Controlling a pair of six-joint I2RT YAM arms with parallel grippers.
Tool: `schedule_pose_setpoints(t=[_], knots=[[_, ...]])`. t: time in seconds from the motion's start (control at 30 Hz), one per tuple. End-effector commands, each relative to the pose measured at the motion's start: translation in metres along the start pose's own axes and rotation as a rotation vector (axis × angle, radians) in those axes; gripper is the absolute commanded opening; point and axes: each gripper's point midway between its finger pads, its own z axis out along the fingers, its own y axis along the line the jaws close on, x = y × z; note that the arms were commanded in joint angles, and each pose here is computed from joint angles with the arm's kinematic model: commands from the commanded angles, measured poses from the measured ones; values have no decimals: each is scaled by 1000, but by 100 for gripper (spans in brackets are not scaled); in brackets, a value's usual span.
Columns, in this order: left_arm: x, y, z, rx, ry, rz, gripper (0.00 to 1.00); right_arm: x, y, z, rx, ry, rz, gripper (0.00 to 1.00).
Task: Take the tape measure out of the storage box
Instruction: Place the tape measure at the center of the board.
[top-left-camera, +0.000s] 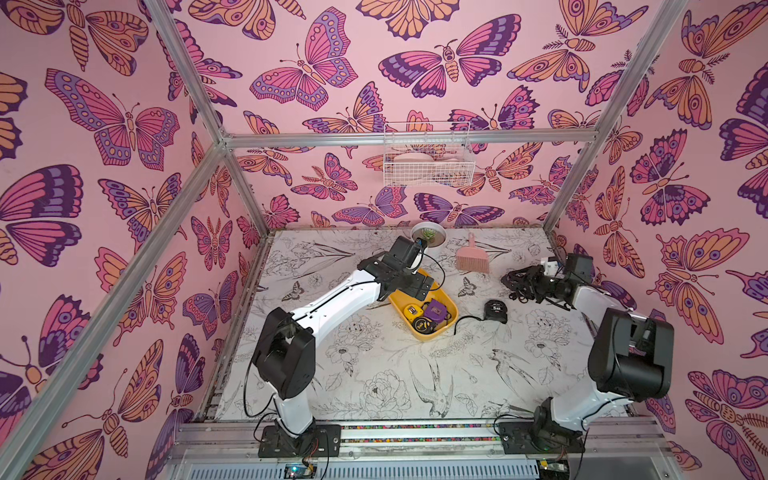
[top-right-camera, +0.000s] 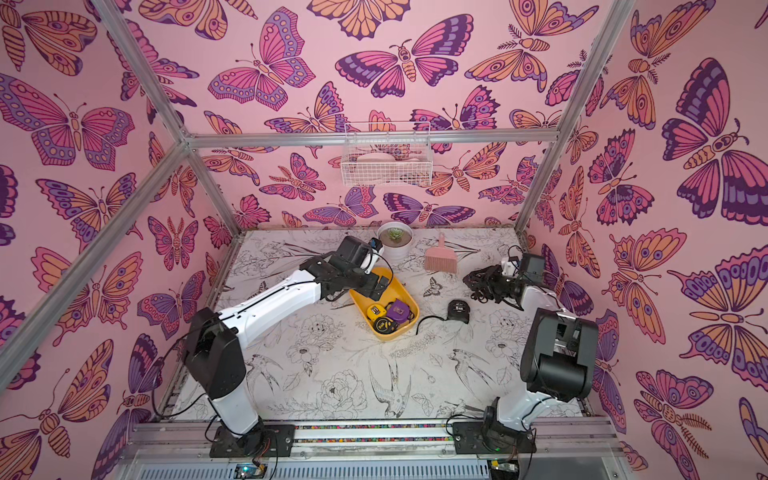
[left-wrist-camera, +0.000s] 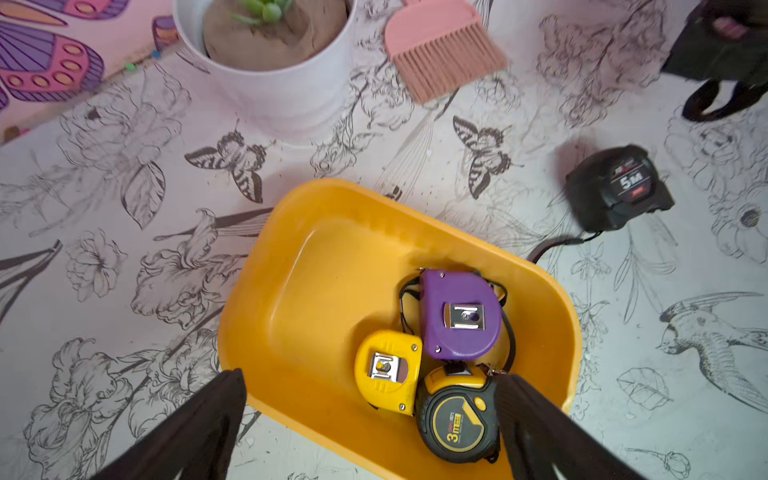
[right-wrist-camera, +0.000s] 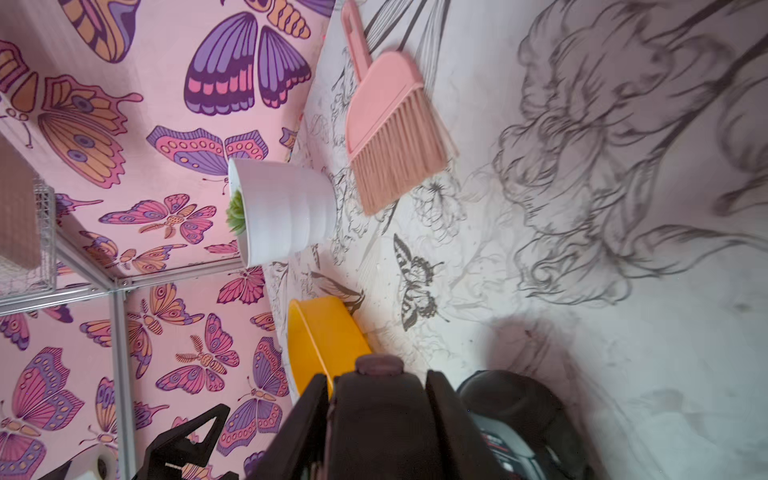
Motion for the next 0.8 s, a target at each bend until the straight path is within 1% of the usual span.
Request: schedule_pose_setpoints(t=[0.0,0.07,0.27,0.37,0.43,0.53,0.63,0.7,0.73,0.77], knots=[[12,-9,5,23,76,13,100,-14,-26,0,54,-44,-60,23],[15,-14,9,30,94,30,100,-16,-39,3,64,-48,-53,24],[16,-22,15,41,112,49,99,-11,-81,18,178,-12,-37,24],[16,-26,16,46,119,60,100,-11,-93,18,229,-20,-26,25],[17,-27,18,45,131,71,100,-10,-98,14,262,-35,-25,28],[22,-29,26,40,167,95,100,-10,-104,3,334,-59,-37,45],[28,-29,35,16,224,124,100,-8,-107,-9,395,-87,-46,72],[31,-30,40,13,245,136,100,-8,-106,-17,423,-101,-60,82],[33,-32,43,18,253,143,100,-9,-107,-22,449,-108,-63,93],[33,-33,45,22,254,145,100,-10,-105,-27,467,-116,-74,99]])
